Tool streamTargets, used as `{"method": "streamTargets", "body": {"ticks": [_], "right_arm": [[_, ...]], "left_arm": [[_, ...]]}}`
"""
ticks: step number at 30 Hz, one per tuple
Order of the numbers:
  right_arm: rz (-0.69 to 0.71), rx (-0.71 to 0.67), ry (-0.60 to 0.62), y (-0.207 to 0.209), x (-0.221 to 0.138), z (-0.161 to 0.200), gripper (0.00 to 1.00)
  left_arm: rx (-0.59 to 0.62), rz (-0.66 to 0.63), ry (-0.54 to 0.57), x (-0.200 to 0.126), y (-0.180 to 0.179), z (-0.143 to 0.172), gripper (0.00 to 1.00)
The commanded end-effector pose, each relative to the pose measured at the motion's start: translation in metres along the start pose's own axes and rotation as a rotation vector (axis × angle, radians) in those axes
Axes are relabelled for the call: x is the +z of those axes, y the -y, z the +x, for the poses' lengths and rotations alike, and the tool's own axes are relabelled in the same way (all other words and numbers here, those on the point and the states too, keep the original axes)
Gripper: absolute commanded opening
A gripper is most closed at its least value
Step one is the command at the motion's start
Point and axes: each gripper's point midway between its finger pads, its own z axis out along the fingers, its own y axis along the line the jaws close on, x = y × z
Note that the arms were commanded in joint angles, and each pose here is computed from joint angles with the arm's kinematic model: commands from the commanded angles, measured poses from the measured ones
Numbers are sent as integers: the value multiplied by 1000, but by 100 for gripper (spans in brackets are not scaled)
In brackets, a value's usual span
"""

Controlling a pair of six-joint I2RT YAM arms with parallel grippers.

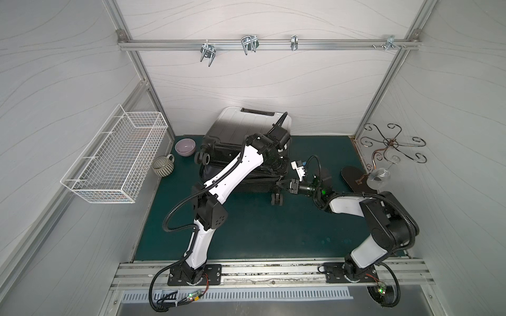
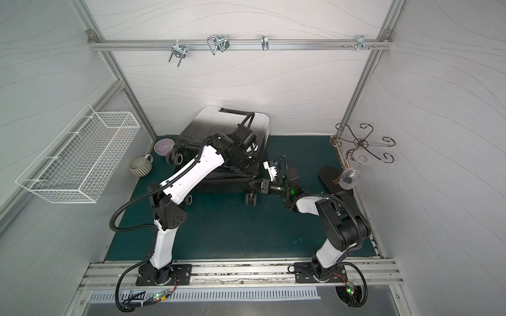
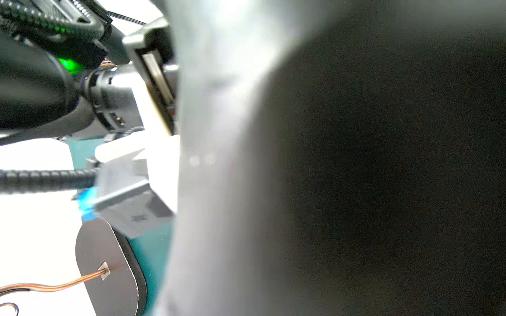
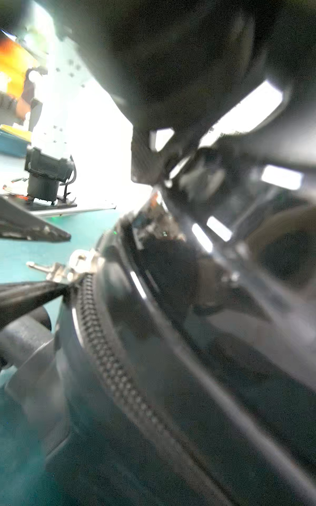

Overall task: Close the suitcase zippers
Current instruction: Zip the zipper on the suitcase.

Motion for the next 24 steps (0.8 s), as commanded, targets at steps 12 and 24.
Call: {"method": "streamTargets", "body": {"ticks": [12,24], "right_arm": [[255,-78,174,-2,3,-18,0],[77,-83,313,-34,33,-9,0]], "left_arm": [[171,205,113,-21,46,-26,0],[116,322,125,-27,74,-38,12]]}}
